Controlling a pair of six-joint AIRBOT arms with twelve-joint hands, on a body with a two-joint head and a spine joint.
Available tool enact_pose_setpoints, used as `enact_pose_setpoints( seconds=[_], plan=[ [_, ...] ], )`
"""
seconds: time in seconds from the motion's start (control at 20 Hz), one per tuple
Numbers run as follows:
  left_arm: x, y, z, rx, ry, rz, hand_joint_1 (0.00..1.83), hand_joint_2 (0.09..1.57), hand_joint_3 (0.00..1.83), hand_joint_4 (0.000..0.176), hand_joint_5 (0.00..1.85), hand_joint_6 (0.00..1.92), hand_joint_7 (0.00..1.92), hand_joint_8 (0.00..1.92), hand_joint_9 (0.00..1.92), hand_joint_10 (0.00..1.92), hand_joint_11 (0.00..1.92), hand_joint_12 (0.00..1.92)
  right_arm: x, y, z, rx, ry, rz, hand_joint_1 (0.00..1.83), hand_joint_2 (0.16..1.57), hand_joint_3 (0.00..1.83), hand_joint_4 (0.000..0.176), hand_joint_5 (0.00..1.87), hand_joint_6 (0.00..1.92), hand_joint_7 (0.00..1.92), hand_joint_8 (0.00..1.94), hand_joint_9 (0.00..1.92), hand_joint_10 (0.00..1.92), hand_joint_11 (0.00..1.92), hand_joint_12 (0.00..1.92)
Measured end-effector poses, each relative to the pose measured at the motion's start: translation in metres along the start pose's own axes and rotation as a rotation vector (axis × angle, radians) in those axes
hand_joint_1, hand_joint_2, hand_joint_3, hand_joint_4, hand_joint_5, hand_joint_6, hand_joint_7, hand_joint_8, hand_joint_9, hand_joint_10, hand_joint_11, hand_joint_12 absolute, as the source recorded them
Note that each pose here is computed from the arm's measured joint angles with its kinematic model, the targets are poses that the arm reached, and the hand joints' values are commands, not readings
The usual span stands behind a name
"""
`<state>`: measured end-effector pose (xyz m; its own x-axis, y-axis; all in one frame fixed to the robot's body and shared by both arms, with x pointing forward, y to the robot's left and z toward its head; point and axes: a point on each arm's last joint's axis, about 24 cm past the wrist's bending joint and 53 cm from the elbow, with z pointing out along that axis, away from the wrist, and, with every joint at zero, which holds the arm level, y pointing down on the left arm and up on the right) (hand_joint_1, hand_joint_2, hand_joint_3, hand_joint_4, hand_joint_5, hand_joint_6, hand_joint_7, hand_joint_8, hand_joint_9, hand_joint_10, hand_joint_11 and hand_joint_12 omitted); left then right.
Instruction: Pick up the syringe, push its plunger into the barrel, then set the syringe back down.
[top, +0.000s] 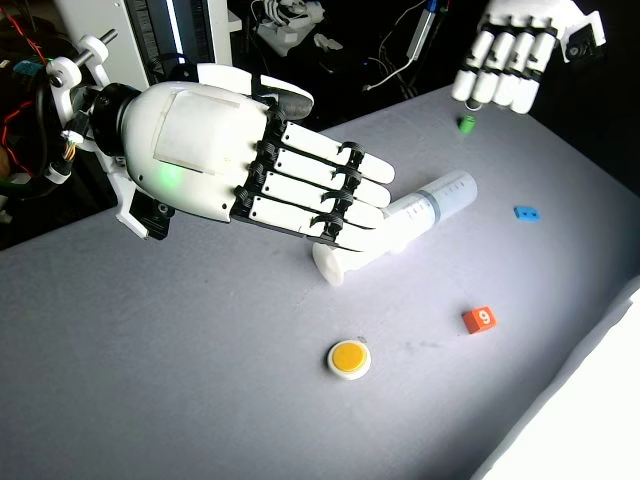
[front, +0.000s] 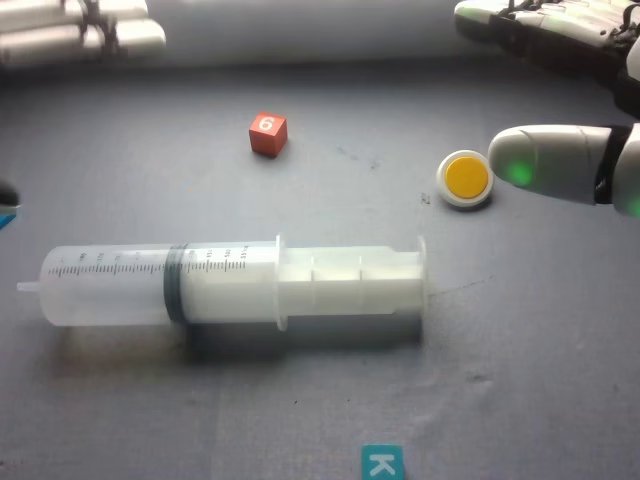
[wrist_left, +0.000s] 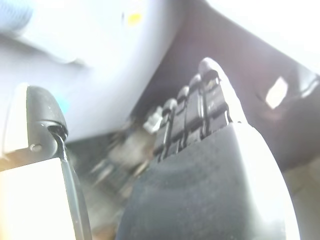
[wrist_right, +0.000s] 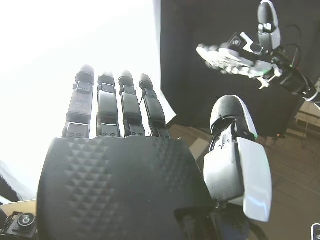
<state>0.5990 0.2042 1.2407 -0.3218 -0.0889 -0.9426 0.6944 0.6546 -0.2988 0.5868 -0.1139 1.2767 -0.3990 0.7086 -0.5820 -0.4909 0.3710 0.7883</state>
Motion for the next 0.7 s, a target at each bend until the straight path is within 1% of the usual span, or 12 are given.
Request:
enact_pose_setpoints(
  seconds=[0.05, 0.1, 0.15, 0.2, 0.25, 0.35, 0.4, 0.45, 0.5, 0.6, 0.65, 0.7],
  plan=[
    [-0.004, 0.01, 0.004, -0.077, -0.029, -0.071, 1.04, 1.01, 0.01, 0.0, 0.0, 0.0, 0.0, 0.0, 0.0, 0.0, 0.0, 0.26, 0.0, 0.0, 0.0, -0.002, 0.002, -0.003, 0.0, 1.21, 0.0, 0.0, 0.08, 0.0, 0.06, 0.0, 0.03, 0.0, 0.0, 0.12],
    [-0.001, 0.018, 0.007, -0.132, -0.036, -0.118, 1.07, 1.0, 0.0, 0.0, 0.0, 0.0, 0.0, 0.0, 0.0, 0.0, 0.0, 0.22, 0.001, 0.001, 0.0, -0.003, 0.003, -0.003, 0.0, 1.22, 0.0, 0.0, 0.08, 0.01, 0.06, 0.0, 0.02, 0.0, 0.0, 0.12],
    [0.006, 0.026, 0.008, -0.199, -0.027, -0.159, 1.06, 1.0, 0.0, 0.0, 0.0, 0.0, 0.0, 0.0, 0.0, 0.0, 0.0, 0.2, 0.001, 0.001, 0.0, -0.003, 0.003, -0.004, 0.0, 1.22, 0.0, 0.0, 0.07, 0.0, 0.05, 0.0, 0.02, 0.0, 0.0, 0.12],
    [0.014, 0.032, 0.009, -0.252, -0.013, -0.193, 1.01, 1.01, 0.01, 0.0, 0.0, 0.0, 0.0, 0.0, 0.0, 0.0, 0.0, 0.2, 0.0, 0.0, 0.0, -0.001, 0.001, -0.002, 0.0, 1.21, 0.0, 0.0, 0.07, 0.0, 0.06, 0.0, 0.03, 0.0, 0.0, 0.12],
    [0.022, 0.036, 0.009, -0.307, -0.005, -0.252, 1.02, 1.03, 0.01, 0.0, 0.0, 0.0, 0.0, 0.0, 0.0, 0.0, 0.0, 0.1, 0.0, 0.0, 0.0, 0.0, 0.0, 0.0, 0.0, 1.22, 0.0, 0.0, 0.08, 0.01, 0.06, 0.0, 0.02, 0.0, 0.0, 0.12],
    [0.034, 0.045, 0.004, -0.392, 0.0, -0.365, 1.03, 1.02, 0.01, 0.0, 0.0, 0.0, 0.0, 0.0, 0.0, 0.0, 0.0, 0.08, 0.0, 0.001, 0.0, -0.003, 0.002, -0.003, 0.0, 1.22, 0.0, 0.0, 0.07, 0.0, 0.05, 0.0, 0.02, 0.0, 0.0, 0.12],
    [0.041, 0.05, 0.001, -0.442, 0.008, -0.42, 1.02, 1.02, 0.01, 0.0, 0.0, 0.0, 0.0, 0.0, 0.0, 0.0, 0.0, 0.08, 0.001, 0.0, 0.0, -0.002, 0.002, -0.003, 0.0, 1.21, 0.0, 0.0, 0.07, 0.0, 0.06, 0.0, 0.03, 0.0, 0.0, 0.12],
    [0.053, 0.055, -0.003, -0.502, 0.025, -0.485, 1.03, 1.01, 0.0, 0.0, 0.0, 0.0, 0.0, 0.0, 0.0, 0.0, 0.0, 0.1, 0.0, 0.0, 0.0, -0.003, 0.0, -0.004, 0.0, 1.22, 0.0, 0.0, 0.08, 0.01, 0.05, 0.0, 0.02, 0.0, 0.0, 0.12],
    [0.058, 0.057, -0.005, -0.531, 0.034, -0.517, 1.07, 1.0, 0.0, 0.0, 0.0, 0.0, 0.0, 0.0, 0.0, 0.0, 0.0, 0.16, 0.0, 0.001, 0.0, -0.004, 0.0, -0.004, 0.0, 1.22, 0.0, 0.0, 0.06, 0.0, 0.05, 0.0, 0.02, 0.0, 0.0, 0.12],
    [0.068, 0.058, -0.005, -0.568, 0.052, -0.568, 1.05, 1.0, 0.0, 0.0, 0.0, 0.0, 0.0, 0.0, 0.0, 0.0, 0.0, 0.11, 0.0, 0.001, 0.0, -0.007, 0.0, -0.007, 0.0, 1.22, 0.0, 0.0, 0.06, 0.0, 0.05, 0.0, 0.02, 0.0, 0.0, 0.12],
    [0.074, 0.056, -0.005, -0.583, 0.064, -0.603, 1.02, 1.01, 0.0, 0.0, 0.0, 0.0, 0.0, 0.0, 0.0, 0.0, 0.0, 0.06, 0.0, 0.002, 0.0, -0.007, 0.0, -0.007, 0.0, 1.21, 0.0, 0.0, 0.07, 0.0, 0.06, 0.0, 0.03, 0.0, 0.0, 0.12],
    [0.078, 0.054, -0.004, -0.595, 0.071, -0.641, 1.04, 1.01, 0.0, 0.0, 0.0, 0.0, 0.0, 0.0, 0.0, 0.0, 0.0, 0.05, 0.0, 0.001, 0.0, -0.007, -0.001, -0.007, 0.0, 1.22, 0.0, 0.0, 0.08, 0.01, 0.06, 0.0, 0.02, 0.0, 0.0, 0.12]
  ],
)
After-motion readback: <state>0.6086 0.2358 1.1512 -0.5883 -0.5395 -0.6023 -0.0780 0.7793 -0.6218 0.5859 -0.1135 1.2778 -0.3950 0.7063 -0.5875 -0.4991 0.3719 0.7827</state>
